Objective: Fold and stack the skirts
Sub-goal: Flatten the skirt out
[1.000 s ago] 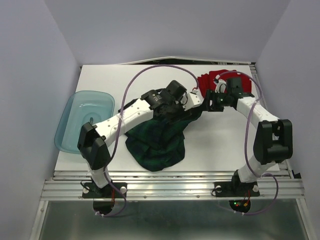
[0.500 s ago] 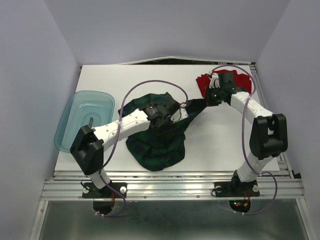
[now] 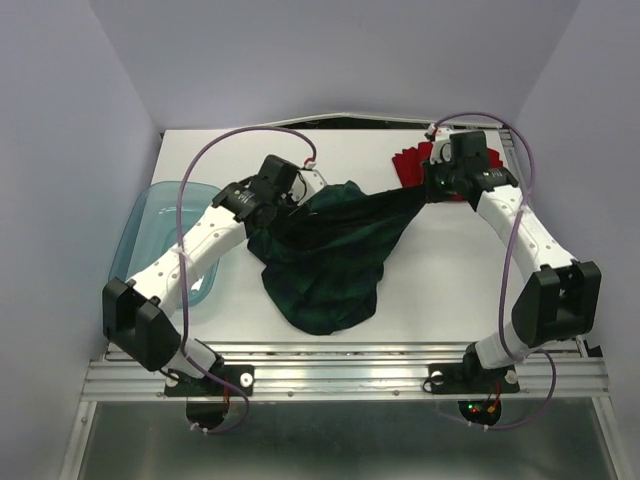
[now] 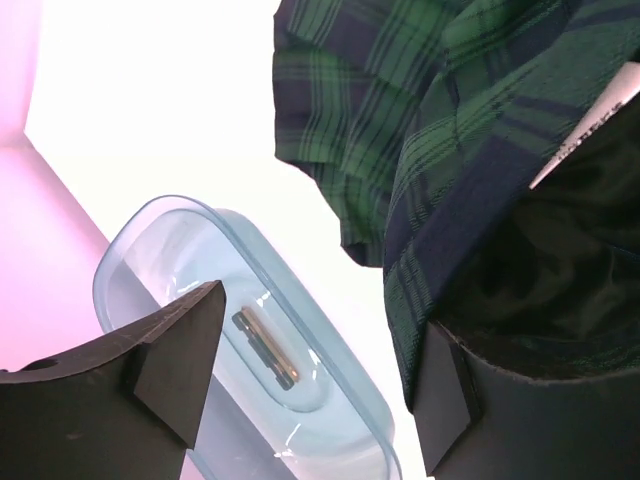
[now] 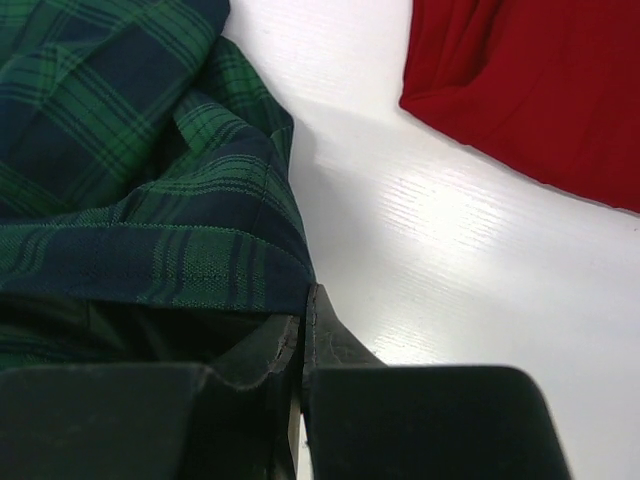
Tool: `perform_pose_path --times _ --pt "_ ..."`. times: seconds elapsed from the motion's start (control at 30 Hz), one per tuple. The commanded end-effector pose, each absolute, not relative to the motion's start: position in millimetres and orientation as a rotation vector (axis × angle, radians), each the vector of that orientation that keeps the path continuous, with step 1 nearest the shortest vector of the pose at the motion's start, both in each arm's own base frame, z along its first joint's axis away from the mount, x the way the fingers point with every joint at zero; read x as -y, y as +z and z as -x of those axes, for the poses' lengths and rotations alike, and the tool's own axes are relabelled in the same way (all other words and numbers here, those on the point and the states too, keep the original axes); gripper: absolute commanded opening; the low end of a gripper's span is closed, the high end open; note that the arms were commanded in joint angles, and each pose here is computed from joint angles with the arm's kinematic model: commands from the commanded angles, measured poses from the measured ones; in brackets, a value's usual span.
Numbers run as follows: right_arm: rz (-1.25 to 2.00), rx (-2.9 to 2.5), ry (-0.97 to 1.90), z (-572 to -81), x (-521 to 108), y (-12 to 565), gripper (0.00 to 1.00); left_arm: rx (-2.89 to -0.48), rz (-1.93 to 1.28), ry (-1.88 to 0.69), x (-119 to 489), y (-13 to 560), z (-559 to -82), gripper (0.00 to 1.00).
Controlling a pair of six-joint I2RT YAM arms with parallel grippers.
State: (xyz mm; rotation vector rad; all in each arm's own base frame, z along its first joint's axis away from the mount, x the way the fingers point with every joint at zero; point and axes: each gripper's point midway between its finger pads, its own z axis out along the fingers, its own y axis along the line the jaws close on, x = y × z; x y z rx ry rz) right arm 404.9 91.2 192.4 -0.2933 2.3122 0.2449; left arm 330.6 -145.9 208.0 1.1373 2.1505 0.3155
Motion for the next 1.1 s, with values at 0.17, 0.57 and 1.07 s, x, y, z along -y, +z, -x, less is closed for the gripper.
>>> perform_pose_path --times 0.17,0.57,1.07 --pt "0.34 -2.302 -0.084 -392 -40 214 0.01 -2.111 -1.305 0.214 115 239 -309 0.82" --pt "0.41 -2.235 -0.118 -373 -29 259 0.01 -2.0 -1.087 0.107 101 298 -314 0.0" --pt "0.249 -1.848 -0.268 -480 -19 414 0.01 -1.651 -0.482 0.253 72 456 -435 0.0"
